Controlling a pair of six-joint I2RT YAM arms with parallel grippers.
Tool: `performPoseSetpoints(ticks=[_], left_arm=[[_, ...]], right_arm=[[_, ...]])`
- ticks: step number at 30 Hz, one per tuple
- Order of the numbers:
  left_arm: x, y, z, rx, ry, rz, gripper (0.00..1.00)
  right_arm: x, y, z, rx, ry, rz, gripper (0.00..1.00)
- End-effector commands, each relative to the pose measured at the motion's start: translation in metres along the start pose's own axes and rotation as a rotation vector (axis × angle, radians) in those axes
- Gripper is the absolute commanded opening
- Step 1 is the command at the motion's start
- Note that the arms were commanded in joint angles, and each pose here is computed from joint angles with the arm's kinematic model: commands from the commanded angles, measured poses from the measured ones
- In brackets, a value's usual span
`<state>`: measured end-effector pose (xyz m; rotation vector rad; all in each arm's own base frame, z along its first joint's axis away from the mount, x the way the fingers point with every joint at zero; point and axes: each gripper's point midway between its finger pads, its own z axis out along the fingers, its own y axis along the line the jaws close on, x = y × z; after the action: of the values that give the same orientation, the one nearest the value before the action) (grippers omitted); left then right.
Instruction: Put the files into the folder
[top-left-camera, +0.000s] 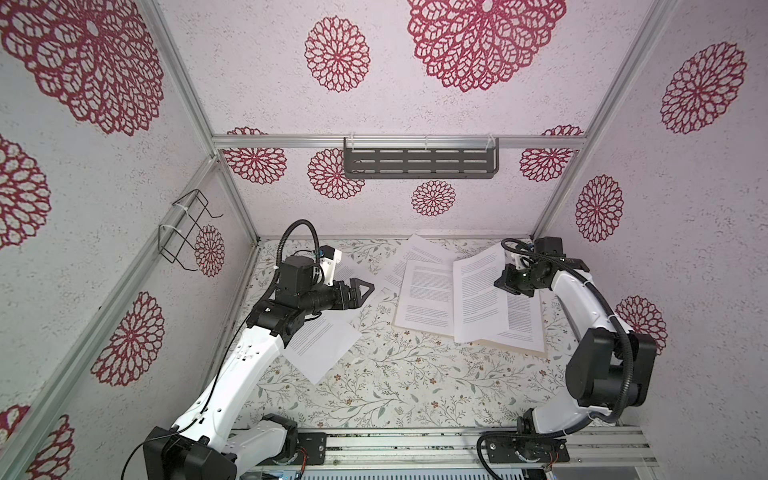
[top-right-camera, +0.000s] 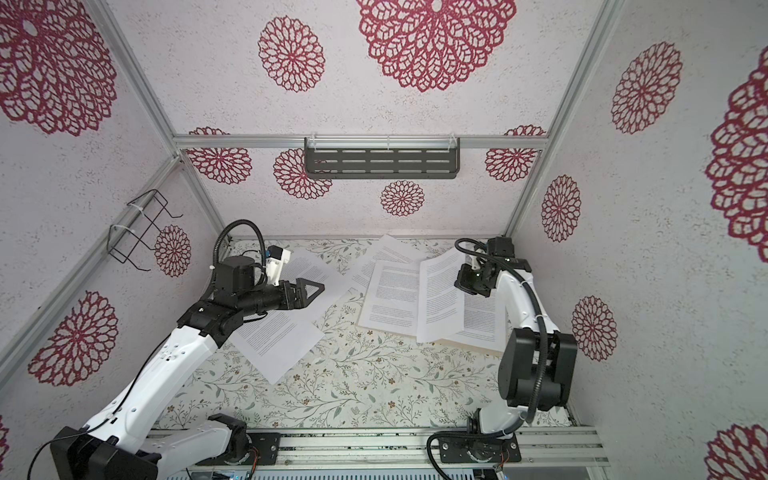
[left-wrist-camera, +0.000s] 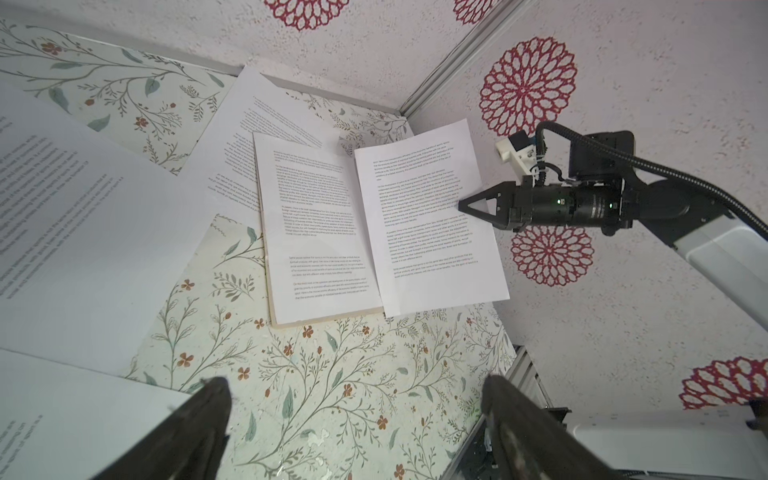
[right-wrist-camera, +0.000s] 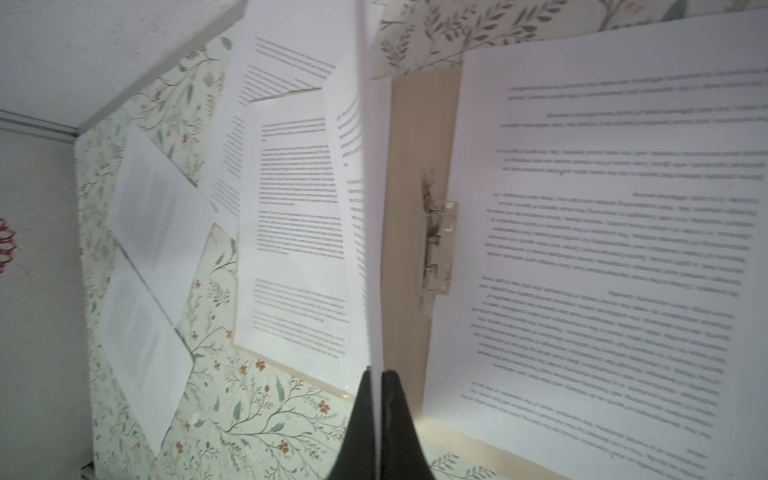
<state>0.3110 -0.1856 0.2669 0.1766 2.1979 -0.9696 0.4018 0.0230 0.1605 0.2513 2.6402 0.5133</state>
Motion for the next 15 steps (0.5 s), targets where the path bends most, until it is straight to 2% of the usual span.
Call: performPoseSetpoints(ticks=[1, 7, 15], left_arm=[[0.011, 0.004, 0.002, 0.011, 0.029, 0.022, 0.97], [0.013, -0.005, 0.002, 0.071, 0.029, 0.021, 0.97], [0.014, -0.007, 0.002, 0.091, 0.028, 0.011, 0.97]], right_arm=[[0.005, -0.037, -0.008, 0.164, 0.055, -0.014, 0.00], [-0.011, -0.068, -0.012, 0.256, 0.030, 0.004, 0.00], [-0.013, -0.095, -0.007, 0.270, 0.066, 0.033, 0.00]])
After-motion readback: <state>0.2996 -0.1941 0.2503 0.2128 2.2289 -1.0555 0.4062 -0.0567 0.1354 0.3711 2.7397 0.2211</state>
